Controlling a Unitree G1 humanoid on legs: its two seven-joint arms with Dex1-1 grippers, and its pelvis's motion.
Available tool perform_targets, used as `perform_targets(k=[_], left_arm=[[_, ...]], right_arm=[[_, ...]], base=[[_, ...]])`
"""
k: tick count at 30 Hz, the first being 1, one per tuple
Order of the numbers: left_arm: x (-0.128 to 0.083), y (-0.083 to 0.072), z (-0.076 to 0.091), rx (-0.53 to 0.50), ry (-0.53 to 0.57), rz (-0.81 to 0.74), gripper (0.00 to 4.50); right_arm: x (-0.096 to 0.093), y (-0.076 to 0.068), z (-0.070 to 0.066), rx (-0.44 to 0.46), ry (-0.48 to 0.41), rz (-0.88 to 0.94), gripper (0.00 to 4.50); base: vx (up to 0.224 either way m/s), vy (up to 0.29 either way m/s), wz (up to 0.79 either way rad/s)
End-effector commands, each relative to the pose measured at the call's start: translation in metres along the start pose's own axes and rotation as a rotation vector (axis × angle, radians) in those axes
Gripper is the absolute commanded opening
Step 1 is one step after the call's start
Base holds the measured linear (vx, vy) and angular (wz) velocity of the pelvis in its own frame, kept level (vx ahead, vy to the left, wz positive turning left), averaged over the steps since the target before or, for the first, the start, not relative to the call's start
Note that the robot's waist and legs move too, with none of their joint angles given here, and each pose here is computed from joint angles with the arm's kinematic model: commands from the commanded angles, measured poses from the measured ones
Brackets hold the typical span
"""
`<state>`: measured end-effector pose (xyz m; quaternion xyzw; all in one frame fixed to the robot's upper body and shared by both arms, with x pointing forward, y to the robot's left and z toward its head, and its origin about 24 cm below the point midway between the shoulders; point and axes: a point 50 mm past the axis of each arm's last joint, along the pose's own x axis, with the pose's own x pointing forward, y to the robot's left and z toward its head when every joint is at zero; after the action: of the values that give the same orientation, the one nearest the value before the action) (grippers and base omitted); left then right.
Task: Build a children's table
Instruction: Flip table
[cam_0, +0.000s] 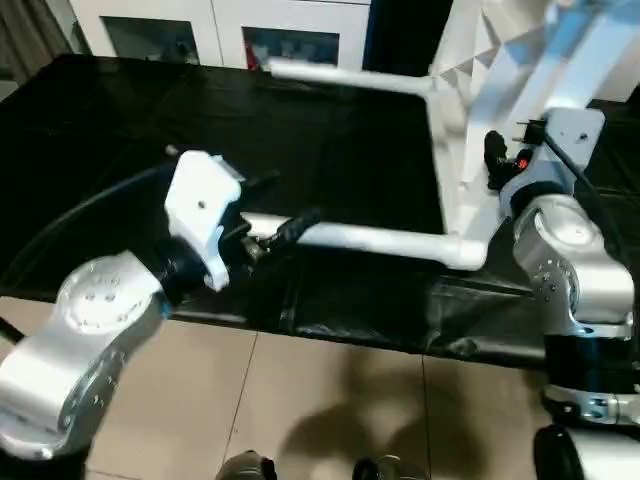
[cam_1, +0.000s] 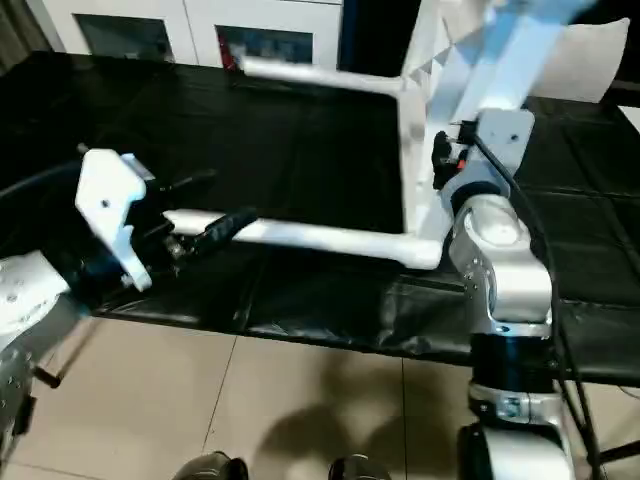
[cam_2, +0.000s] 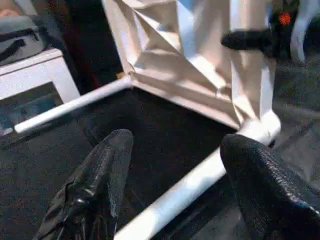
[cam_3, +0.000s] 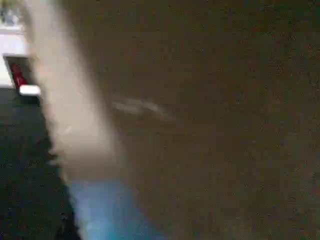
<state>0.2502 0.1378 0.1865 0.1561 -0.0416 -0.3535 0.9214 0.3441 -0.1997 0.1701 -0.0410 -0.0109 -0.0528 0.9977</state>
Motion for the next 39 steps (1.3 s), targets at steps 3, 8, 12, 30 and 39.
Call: perform_targets(k=[3,8,12,30,39], left_arm=[[0.004,0.009,0.018,0.203,-0.042,0.02,3.55],[0.005,0.029,0.064,0.493,-0.18,0.121,3.55],[0.006,0.038,0.088,0.689,-0.249,0.177,3.55],[0.042,0.11,0.074,0.82,-0.041,0.501,3.55],[0.063,0.099,0.065,0.644,-0.075,0.476,2.89]], right_arm=[[-0.001,-0.003,0.036,-0.156,-0.11,0.011,1.96],[0.001,-0.006,0.044,-0.279,-0.106,0.036,1.96],[0.003,-0.007,0.05,-0.346,-0.103,0.054,1.96],[0.004,-0.019,0.102,-0.675,-0.15,0.094,1.97],[0.014,-0.031,0.144,-0.908,-0.065,0.206,1.97]], base=[[0.0,0.0,0.0],[0.0,0.0,0.0],[0.0,0.0,0.0],[0.0,0.0,0.0],[0.0,0.0,0.0]])
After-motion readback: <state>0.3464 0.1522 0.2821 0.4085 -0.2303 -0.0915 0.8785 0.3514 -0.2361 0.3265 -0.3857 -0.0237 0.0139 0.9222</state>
